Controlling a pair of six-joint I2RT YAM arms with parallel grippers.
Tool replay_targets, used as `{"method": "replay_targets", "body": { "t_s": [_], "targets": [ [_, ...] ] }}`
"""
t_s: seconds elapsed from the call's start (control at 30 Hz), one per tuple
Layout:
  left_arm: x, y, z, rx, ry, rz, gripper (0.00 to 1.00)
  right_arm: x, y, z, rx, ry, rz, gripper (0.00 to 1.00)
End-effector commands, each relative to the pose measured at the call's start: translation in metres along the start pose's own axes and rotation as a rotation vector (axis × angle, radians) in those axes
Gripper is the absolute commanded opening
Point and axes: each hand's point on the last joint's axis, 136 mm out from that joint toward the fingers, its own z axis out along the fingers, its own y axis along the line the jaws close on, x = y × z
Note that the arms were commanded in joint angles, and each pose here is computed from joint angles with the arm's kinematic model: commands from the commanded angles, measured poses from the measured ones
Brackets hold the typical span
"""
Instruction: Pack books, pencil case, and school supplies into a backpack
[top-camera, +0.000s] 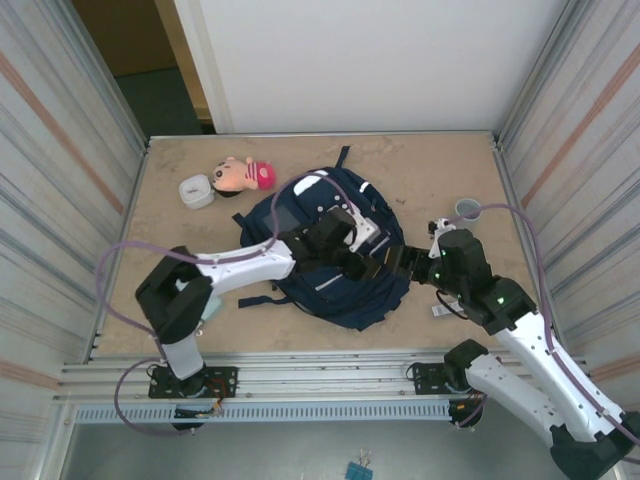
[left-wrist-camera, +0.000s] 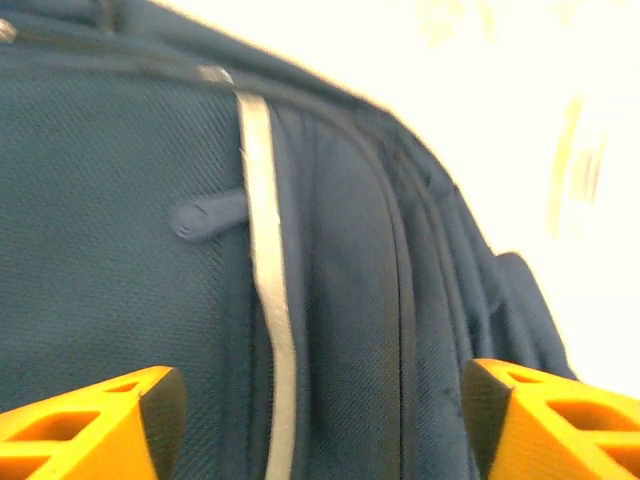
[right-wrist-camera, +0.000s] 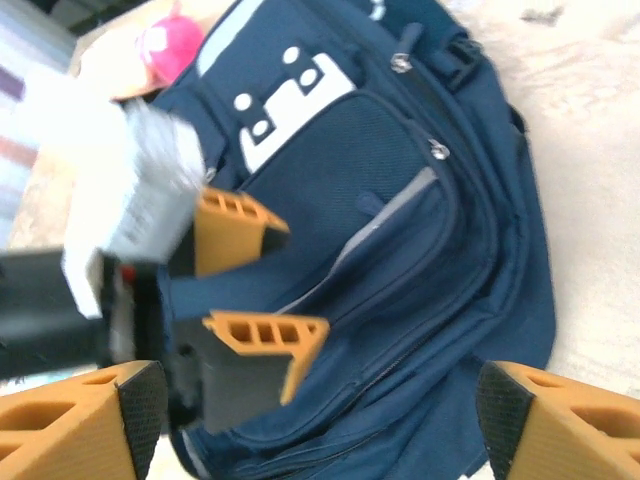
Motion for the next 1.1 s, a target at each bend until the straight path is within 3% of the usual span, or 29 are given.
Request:
{"method": "replay_targets", "body": {
  "t_s": [0.0,0.13,0.33,0.57,0.87,0.93,1.07],
  "targets": [
    [-0.062,0.014,-0.068,-0.051,-0.209,-0.052,0.8,-0.006,0.029,-0.003,-0.069,0.02,-0.243,0.83],
    [-0.054,0.049,-0.109,-0.142,-0.258,-0.188,0.82,0.021,0.056,0.013,-0.114,0.153,-0.482,0.85],
    [0.008,0.091,-0.139,-0.25,-0.241,-0.389,0.82,0.098,0.089,0.051,-0.209,0.388,-0.781,0.9],
    [0.062,0.108,-0.154,-0.306,-0.245,-0.536,0.82,0.161,0.07,0.086,-0.143,0.551,-1.018,0.96],
    [0.099,0.126,-0.15,-0.332,-0.222,-0.698,0.8,0.176,0.041,0.116,0.009,0.601,-1.163,0.98],
    [0.103,0.127,-0.149,-0.335,-0.213,-0.708,0.8,0.176,0.037,0.121,0.056,0.597,-1.187,0.91],
    [0.107,0.128,-0.146,-0.339,-0.203,-0.721,0.8,0.163,0.022,0.13,0.203,0.542,-1.236,0.48]
  ]
}}
